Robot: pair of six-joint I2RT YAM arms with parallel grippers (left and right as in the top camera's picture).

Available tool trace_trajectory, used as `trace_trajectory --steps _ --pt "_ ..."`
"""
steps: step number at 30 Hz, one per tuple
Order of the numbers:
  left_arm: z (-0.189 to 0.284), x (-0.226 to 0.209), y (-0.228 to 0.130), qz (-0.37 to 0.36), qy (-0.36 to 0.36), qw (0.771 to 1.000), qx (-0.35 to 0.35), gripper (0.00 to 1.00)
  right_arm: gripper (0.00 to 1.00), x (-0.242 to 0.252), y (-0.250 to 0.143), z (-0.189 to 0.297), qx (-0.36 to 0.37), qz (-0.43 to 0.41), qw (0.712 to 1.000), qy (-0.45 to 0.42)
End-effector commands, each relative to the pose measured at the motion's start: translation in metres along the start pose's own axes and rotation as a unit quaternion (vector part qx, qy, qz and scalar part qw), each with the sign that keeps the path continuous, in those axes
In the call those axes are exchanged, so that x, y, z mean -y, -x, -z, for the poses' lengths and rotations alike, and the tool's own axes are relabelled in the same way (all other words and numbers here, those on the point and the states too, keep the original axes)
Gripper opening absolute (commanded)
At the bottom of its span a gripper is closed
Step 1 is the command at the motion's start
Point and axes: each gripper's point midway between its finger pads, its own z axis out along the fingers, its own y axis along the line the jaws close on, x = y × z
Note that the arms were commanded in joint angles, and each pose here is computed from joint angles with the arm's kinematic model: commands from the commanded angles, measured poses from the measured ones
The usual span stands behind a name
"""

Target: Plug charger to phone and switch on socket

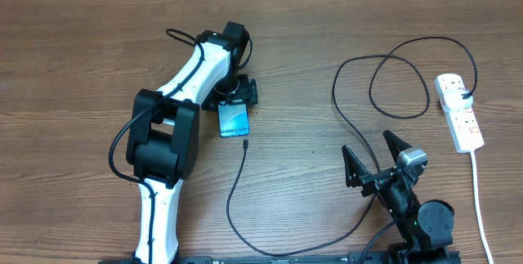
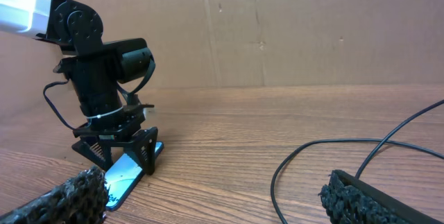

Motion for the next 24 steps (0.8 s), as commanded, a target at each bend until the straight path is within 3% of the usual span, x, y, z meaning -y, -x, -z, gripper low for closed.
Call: trace_trajectory --steps 1,5,24 --pt "-0.029 -0.003 -0.012 0.044 0.008 0.998 -0.033 0.95 1.0 0.0 -0.002 0.0 0.002 -0.001 1.0 0.002" --pt "-0.029 -0.003 -0.01 0.053 0.01 0.998 -0.027 1.0 1.0 0.0 -0.002 0.0 0.002 -0.001 1.0 0.002" --pt "-0.024 -0.034 -0.03 0.043 0.088 0.993 -0.057 1.0 1.0 0.0 -0.002 0.0 0.002 -0.001 1.0 0.002"
